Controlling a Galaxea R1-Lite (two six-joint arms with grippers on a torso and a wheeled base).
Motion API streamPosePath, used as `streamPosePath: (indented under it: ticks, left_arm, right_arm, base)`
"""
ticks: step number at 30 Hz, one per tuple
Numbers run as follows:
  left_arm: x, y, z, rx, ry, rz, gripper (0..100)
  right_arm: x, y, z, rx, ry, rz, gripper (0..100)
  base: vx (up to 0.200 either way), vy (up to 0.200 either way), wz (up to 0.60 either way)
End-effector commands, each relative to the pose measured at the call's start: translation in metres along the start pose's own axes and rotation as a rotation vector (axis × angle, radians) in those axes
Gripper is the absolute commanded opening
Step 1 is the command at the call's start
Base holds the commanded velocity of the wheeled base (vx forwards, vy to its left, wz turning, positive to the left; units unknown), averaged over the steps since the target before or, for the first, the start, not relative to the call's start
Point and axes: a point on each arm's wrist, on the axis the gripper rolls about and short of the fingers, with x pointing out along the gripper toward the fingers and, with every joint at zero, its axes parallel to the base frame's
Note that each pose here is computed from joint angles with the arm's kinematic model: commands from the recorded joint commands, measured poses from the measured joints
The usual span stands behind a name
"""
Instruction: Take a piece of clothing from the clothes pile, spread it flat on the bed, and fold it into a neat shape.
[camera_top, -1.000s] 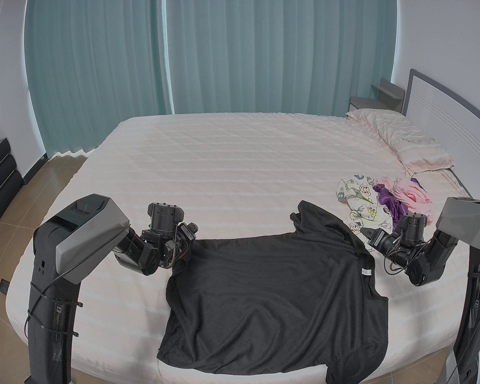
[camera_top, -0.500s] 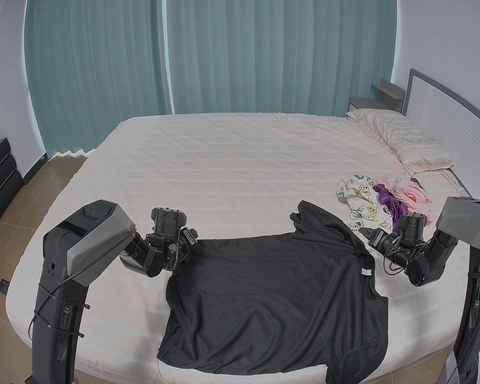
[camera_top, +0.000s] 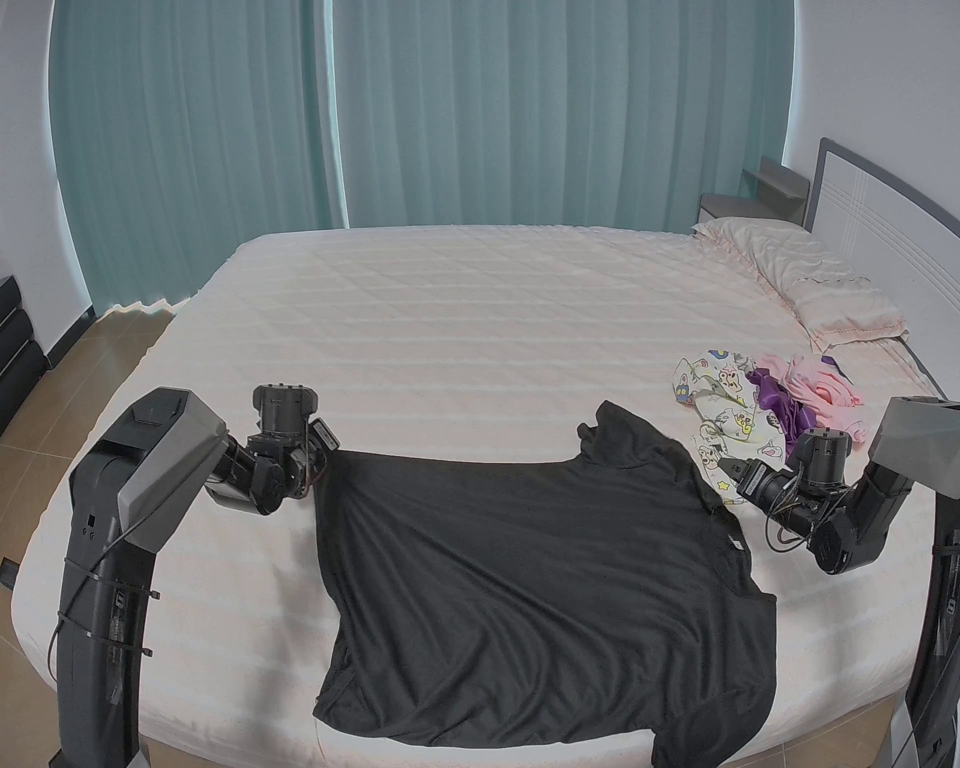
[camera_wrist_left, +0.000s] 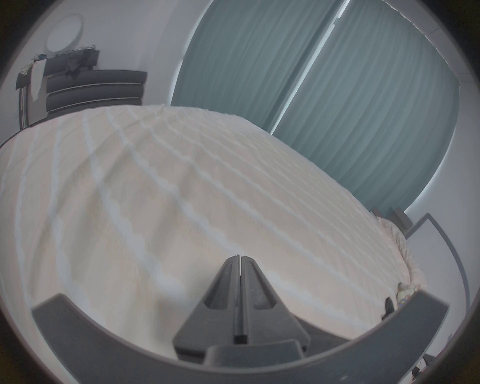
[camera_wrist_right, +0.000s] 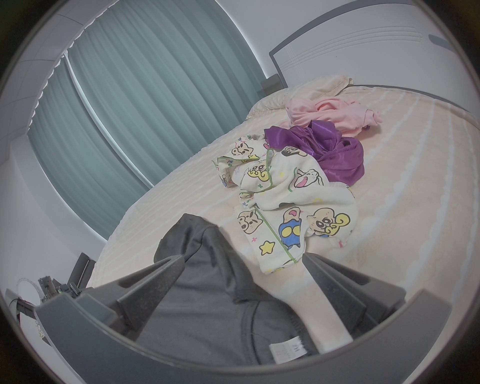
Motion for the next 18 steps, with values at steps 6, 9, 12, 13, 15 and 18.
streamPosePath:
  ticks: [6,9,12,13,15,18]
  left_arm:
    - [0.017,0.011,0.039,-0.041,-0.075,0.012,0]
    - [0.022,0.014,0.033,-0.036,-0.059,0.020,0]
    - [0.022,0.012,0.033,-0.036,-0.062,0.012,0]
    - [0.022,0.012,0.033,-0.036,-0.062,0.012,0]
    - [0.021,0.011,0.034,-0.042,-0.061,0.011,100]
    - [0.018,0.013,0.034,-0.045,-0.052,0.020,100]
  right_arm:
    - [0.008,-0.006,-0.005,0.006,0.004,-0.007,100]
    - [0.008,-0.006,-0.006,0.007,0.006,-0.007,100]
    - [0.009,-0.005,-0.005,0.009,-0.003,0.001,100]
    - [0.010,-0.004,-0.006,0.008,-0.005,0.004,100]
    - [0.009,-0.004,-0.005,0.009,-0.009,0.006,100]
    - [0.009,-0.003,-0.004,0.009,-0.013,0.011,100]
  base:
    - [0.000,0.000,0.00]
    - [0.000,0.000,0.00]
    - [0.000,0.000,0.00]
    - [0.000,0.000,0.00]
    - [0.000,0.000,0.00]
    - [0.000,0.000,0.00]
